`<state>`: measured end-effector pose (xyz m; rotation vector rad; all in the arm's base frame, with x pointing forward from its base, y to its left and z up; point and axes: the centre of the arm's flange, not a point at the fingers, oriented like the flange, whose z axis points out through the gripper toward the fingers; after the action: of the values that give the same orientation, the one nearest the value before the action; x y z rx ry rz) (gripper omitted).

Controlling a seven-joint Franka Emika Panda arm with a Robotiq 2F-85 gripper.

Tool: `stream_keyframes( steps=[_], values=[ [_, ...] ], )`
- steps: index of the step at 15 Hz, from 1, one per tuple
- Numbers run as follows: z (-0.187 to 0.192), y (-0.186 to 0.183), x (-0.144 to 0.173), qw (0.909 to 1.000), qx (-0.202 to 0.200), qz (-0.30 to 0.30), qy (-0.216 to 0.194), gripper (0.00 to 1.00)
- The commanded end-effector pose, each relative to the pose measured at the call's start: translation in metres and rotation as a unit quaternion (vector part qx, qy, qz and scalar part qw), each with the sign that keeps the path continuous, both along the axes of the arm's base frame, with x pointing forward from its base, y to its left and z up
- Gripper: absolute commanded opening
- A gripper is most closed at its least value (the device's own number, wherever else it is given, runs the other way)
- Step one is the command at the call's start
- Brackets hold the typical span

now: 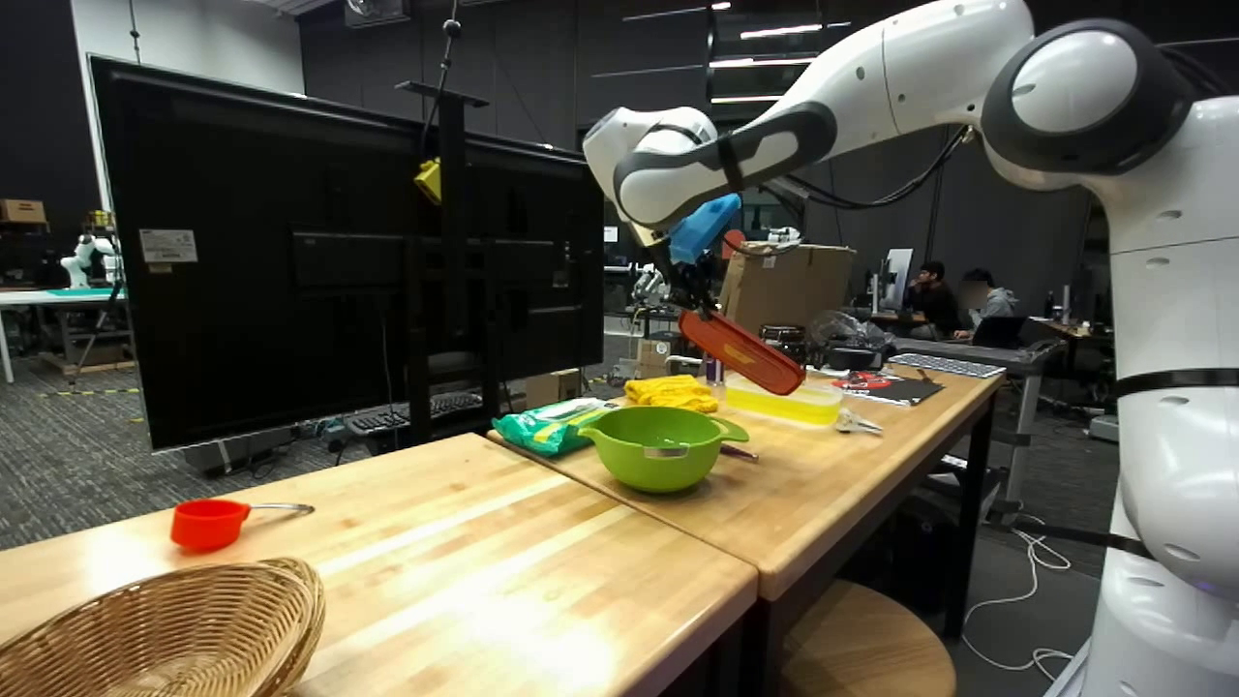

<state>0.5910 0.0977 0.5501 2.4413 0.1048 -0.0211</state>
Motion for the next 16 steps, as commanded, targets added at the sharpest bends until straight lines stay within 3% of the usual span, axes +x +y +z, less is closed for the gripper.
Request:
stream_keyframes(
  steps=[1,7,11,14,16],
  values=[
    [0.027,0.010,-0.007,0.9991,0.034,0.003,0.023,0.03],
    [0.054,0.005,-0.014,0.9959,0.072,-0.007,0.054,0.03],
    [0.069,0.005,-0.019,0.9881,0.129,0.008,0.083,0.03],
    [0.085,0.006,-0.019,0.9755,0.192,0.042,0.099,0.03],
    [0.097,0.002,-0.018,0.9624,0.239,0.064,0.112,0.03]
  ],
)
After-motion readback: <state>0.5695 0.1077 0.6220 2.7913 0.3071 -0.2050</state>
